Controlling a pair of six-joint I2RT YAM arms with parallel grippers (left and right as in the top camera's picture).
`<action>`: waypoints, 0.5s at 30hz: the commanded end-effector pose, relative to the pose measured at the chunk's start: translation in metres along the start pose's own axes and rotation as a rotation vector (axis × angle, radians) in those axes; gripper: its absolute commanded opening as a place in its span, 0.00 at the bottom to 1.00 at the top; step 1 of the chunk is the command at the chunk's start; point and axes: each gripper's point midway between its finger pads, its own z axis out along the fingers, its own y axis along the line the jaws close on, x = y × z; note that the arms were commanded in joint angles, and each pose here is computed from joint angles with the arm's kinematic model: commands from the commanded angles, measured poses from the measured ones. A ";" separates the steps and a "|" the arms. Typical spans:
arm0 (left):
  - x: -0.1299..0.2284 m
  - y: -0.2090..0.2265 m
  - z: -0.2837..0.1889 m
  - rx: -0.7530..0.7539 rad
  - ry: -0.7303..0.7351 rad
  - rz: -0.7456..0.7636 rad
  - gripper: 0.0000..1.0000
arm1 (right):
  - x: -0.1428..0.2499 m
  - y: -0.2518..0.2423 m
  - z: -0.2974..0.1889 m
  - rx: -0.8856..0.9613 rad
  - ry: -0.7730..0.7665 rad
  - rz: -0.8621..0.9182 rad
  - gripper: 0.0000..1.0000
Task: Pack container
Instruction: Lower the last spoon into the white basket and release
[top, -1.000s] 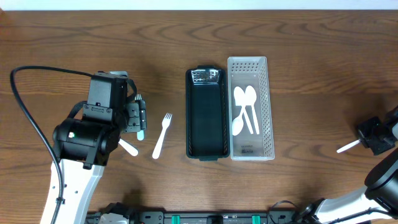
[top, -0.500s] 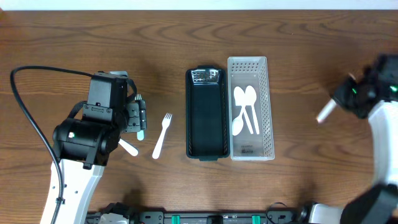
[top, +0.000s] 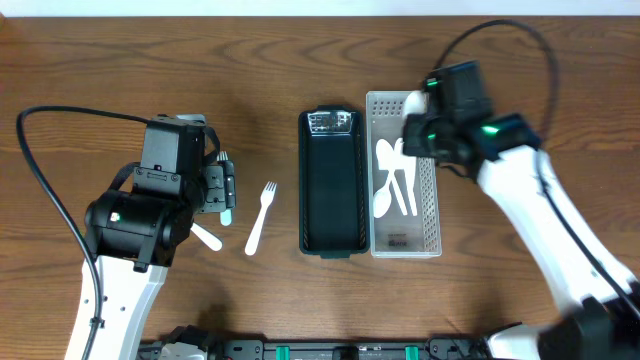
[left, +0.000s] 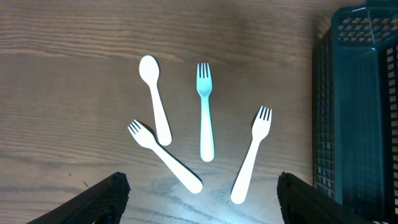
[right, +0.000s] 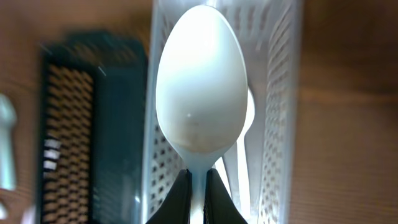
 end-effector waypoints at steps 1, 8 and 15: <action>-0.003 0.002 -0.002 -0.009 -0.005 -0.010 0.79 | 0.017 -0.005 0.033 0.093 0.077 -0.053 0.01; -0.002 0.003 -0.002 -0.010 -0.003 -0.010 0.79 | 0.032 -0.013 0.065 0.138 0.160 -0.130 0.19; -0.001 0.003 -0.002 -0.011 0.001 -0.009 0.79 | 0.008 0.001 0.043 0.099 0.074 -0.182 0.45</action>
